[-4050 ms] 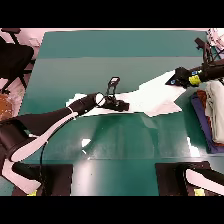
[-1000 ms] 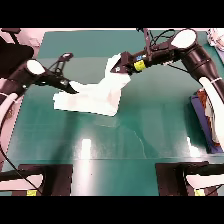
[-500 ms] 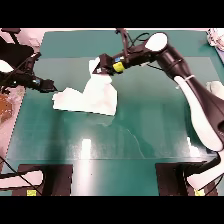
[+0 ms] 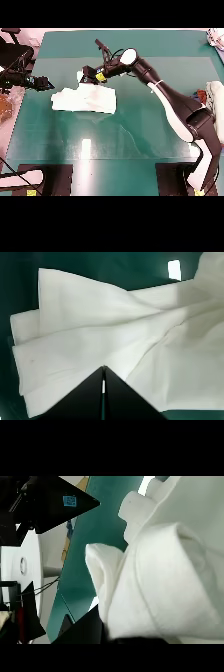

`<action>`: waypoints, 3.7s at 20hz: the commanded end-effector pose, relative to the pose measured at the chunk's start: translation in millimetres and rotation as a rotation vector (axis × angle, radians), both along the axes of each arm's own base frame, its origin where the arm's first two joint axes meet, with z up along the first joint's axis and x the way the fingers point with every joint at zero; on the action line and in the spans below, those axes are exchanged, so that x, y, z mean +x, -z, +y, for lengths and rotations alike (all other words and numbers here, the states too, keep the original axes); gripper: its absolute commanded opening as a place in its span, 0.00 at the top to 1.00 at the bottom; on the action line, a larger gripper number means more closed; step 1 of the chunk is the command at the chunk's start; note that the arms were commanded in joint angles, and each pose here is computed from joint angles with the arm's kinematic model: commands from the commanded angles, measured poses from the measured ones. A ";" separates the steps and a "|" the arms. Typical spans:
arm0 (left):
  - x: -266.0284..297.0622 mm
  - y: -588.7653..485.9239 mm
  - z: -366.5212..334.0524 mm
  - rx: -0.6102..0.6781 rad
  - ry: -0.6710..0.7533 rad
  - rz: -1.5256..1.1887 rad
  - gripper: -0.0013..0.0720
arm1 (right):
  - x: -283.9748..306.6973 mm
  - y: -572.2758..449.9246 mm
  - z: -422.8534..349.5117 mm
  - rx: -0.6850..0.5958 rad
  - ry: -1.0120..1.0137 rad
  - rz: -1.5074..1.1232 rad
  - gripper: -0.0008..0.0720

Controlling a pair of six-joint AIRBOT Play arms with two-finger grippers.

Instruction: Fold the shirts.

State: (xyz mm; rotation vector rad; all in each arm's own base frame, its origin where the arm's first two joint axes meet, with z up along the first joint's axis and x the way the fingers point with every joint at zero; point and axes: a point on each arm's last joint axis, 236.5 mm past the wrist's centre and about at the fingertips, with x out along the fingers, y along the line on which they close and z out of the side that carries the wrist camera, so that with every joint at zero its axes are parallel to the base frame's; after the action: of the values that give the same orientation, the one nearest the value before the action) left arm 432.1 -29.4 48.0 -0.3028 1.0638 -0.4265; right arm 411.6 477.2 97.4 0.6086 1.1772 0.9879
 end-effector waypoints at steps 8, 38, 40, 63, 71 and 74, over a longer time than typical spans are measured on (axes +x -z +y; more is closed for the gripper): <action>2.5 -6.0 -5.3 -0.037 -0.003 -0.013 0.95 | -4.6 -19.8 49.2 0.257 0.010 0.065 0.37; -61.8 -159.6 -11.4 0.113 0.000 -0.373 0.95 | -7.8 152.1 -174.6 -0.193 0.160 0.132 0.00; -65.1 -159.7 -10.8 0.124 0.005 -0.369 0.95 | -5.0 156.8 -153.0 -0.169 0.104 0.139 0.00; -82.6 -147.5 -18.7 0.068 -0.004 -0.252 0.95 | 139.5 -147.6 -219.8 0.211 0.411 -0.261 0.96; -104.8 -139.3 -33.1 0.003 0.024 -0.139 0.95 | 172.9 -179.4 -528.2 0.205 0.965 -0.272 0.96; -110.1 -138.0 -36.5 -0.015 0.027 -0.111 0.95 | 127.6 -179.7 -619.9 0.156 1.105 -0.256 0.96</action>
State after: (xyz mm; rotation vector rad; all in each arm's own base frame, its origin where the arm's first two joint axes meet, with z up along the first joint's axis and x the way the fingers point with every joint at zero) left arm 329.8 -61.2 187.7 -0.2510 0.9230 -0.4567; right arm 578.3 -58.8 275.2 1.0179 0.4282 0.3196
